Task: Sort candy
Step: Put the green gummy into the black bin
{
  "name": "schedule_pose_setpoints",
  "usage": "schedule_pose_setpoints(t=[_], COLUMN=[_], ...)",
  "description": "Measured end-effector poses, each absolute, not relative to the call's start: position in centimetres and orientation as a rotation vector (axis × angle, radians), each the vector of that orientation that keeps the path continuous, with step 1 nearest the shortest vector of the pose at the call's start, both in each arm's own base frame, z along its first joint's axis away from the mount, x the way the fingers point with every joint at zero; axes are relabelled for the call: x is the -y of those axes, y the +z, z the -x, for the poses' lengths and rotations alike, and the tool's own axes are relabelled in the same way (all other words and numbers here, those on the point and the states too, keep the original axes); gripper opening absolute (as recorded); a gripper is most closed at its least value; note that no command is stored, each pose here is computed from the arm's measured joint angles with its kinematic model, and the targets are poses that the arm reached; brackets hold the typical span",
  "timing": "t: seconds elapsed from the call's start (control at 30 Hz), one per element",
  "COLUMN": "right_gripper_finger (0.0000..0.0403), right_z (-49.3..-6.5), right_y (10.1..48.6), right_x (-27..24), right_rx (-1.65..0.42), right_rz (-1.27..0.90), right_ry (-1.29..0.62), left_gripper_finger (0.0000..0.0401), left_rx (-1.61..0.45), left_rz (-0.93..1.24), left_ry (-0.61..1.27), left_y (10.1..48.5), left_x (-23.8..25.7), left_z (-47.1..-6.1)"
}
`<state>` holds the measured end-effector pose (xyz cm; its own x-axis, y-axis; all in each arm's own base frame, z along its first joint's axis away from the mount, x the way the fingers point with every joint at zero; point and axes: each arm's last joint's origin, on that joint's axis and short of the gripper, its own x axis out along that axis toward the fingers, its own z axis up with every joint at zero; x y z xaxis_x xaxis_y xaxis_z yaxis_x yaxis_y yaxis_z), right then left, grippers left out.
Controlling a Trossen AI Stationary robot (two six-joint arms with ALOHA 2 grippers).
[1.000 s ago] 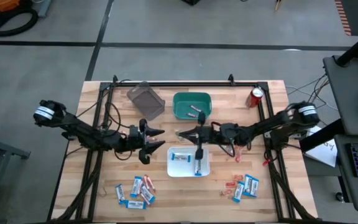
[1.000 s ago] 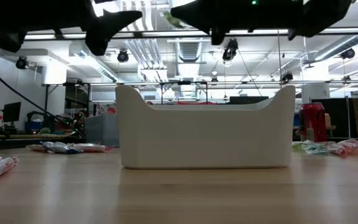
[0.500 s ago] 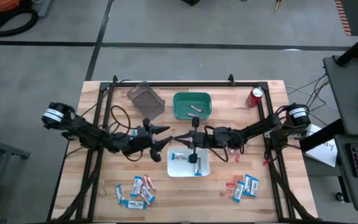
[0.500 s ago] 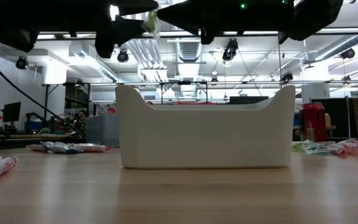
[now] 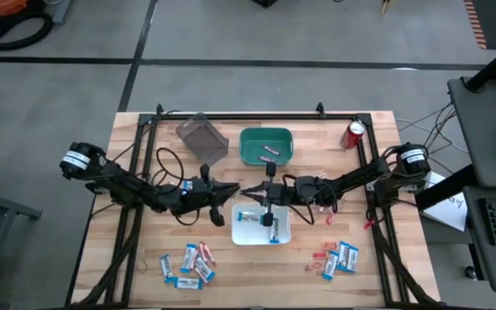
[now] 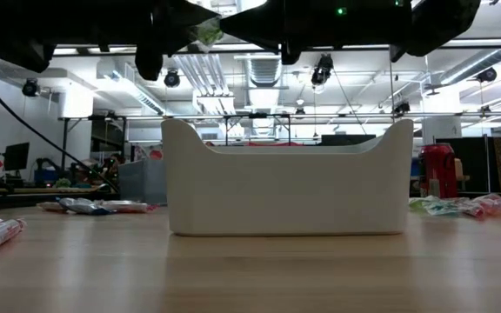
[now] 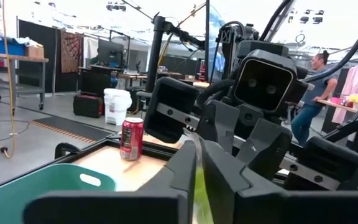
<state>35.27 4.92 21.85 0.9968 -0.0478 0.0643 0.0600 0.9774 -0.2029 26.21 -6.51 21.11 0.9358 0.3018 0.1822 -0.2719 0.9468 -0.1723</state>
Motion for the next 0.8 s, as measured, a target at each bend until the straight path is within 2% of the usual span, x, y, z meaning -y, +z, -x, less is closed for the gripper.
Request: schedule_pose_setpoints(t=[0.47,0.67,0.8], right_gripper_finger=[0.0009,0.0009,0.0009], right_z=[-35.3,-35.3,-35.3], right_y=[21.5,21.4,21.2], right_x=[-4.8,-4.5,-4.5], right_rx=[0.023,0.007,-0.009], right_rz=[0.199,0.16,0.137], right_ry=[-0.061,-0.102,-0.115], left_gripper_finger=[0.0,0.0,0.0], left_rx=[0.211,0.073,-0.093], left_rz=[0.084,-0.024,-0.117], left_ry=[0.364,0.595,0.799], left_y=[22.0,22.6,22.7], left_x=[6.1,4.8,2.4], left_z=[-25.5,-24.4,-23.2])
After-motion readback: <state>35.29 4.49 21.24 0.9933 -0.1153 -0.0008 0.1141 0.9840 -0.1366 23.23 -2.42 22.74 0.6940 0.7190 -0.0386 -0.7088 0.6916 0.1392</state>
